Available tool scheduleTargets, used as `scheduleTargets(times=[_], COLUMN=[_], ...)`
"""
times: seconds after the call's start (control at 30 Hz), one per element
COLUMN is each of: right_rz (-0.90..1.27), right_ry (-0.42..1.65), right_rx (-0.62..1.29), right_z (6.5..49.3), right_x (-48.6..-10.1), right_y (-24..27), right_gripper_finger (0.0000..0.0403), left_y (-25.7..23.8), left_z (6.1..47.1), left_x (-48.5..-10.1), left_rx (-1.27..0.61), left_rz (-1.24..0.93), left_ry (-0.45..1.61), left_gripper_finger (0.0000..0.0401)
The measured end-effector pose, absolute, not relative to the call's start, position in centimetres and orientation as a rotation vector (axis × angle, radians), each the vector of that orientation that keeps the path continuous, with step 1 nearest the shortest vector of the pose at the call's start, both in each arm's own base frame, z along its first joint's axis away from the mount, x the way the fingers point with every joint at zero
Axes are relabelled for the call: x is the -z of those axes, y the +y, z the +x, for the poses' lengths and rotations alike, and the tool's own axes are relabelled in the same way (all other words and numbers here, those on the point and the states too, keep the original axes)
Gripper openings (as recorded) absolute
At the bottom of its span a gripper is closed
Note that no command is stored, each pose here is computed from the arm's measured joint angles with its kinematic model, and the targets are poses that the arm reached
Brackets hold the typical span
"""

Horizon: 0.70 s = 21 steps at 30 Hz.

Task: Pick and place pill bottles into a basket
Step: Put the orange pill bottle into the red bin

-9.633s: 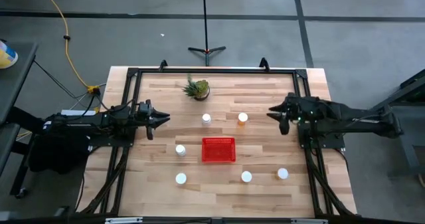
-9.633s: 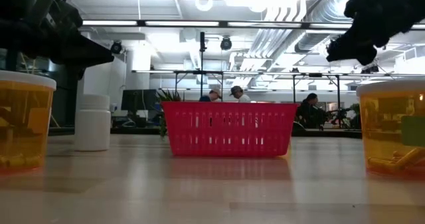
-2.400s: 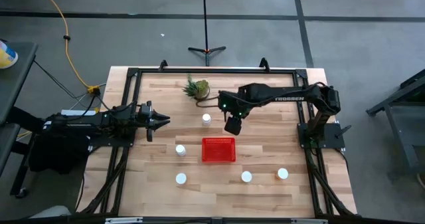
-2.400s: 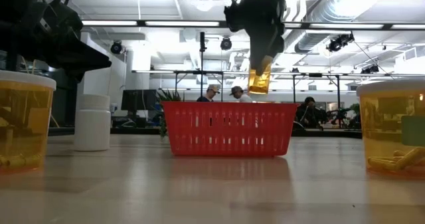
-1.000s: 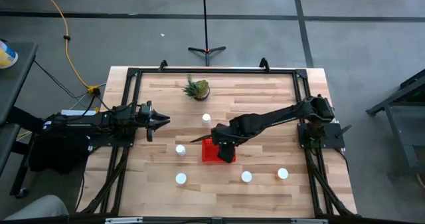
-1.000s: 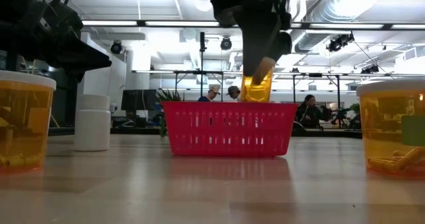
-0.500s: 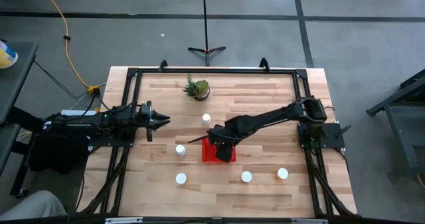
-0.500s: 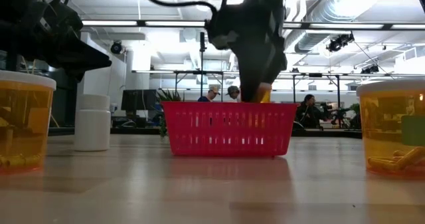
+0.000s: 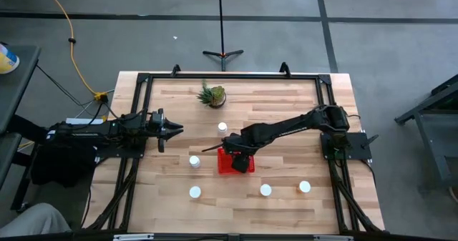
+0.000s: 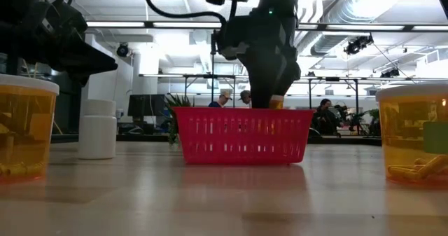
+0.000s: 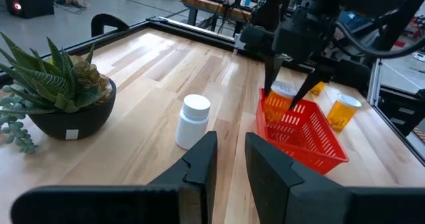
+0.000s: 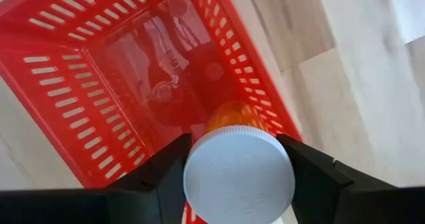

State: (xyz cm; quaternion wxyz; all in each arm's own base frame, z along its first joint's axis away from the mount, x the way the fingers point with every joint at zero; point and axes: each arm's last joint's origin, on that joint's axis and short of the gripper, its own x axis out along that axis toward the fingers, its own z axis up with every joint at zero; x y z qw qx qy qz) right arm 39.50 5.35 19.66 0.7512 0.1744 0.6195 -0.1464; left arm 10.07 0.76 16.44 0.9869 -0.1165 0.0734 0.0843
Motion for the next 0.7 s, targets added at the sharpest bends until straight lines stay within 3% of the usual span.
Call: scheduleTargets(times=[0.7], right_rz=[0.389], right_ry=[1.364], right_rx=[0.322], right_z=[39.53], right_x=[-19.47], right_y=[5.12], right_gripper_finger=[0.0201], left_y=[0.76], left_z=[10.08], left_x=[-16.47], left_rx=[-0.168], left_rz=[-0.223], left_ry=[0.146], left_gripper_finger=[0.0115])
